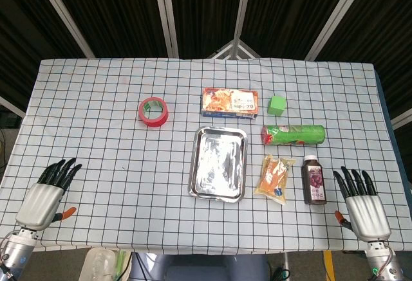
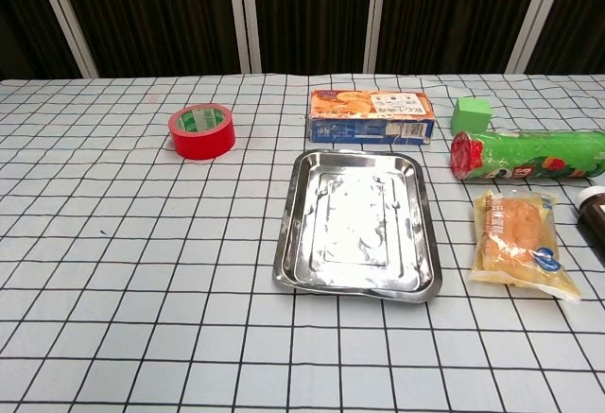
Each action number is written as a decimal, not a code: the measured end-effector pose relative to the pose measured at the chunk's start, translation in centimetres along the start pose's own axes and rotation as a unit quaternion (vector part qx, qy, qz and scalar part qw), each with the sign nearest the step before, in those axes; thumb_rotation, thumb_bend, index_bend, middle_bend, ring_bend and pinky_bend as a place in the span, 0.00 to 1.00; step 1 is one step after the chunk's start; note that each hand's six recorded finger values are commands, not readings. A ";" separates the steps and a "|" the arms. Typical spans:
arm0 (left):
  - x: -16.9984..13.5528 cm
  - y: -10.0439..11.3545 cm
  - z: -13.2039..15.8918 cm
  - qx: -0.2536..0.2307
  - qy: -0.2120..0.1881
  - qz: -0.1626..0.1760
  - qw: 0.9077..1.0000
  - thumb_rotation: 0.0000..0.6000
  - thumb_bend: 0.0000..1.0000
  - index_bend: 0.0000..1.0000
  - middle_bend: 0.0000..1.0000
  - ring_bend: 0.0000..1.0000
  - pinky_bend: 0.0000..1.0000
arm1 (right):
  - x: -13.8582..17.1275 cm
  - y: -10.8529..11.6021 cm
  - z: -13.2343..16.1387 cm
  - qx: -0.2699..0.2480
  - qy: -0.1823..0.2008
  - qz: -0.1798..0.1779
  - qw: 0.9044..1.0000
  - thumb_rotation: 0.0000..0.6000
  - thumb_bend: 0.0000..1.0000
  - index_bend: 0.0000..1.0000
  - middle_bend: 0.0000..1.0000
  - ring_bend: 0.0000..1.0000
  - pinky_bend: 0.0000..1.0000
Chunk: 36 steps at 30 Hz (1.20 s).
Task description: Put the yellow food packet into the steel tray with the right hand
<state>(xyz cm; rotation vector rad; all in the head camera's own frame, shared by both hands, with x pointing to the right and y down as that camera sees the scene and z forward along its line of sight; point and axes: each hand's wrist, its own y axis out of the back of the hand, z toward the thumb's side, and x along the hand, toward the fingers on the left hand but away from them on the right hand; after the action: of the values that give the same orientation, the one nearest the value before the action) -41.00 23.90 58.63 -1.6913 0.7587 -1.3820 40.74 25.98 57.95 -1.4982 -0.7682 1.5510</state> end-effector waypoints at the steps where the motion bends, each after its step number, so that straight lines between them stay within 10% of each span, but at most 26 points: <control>1: 0.0 0.0 0.0 0.000 0.000 0.000 1.000 1.00 0.08 0.00 0.00 0.00 0.09 | 0.0 -0.1 0.1 0.000 0.002 0.001 1.000 1.00 0.29 0.00 0.00 0.00 0.00; 36: 0.2 0.6 -0.7 -0.013 0.010 0.001 1.000 1.00 0.08 0.00 0.00 0.00 0.09 | -7.4 -4.8 13.9 0.021 0.080 0.065 0.994 1.00 0.28 0.00 0.00 0.00 0.04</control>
<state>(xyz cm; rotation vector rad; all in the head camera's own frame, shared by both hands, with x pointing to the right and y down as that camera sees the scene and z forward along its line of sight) -41.62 23.29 58.29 -1.6981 0.7940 -1.3950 27.29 23.35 67.16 -1.6465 -0.5530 1.5100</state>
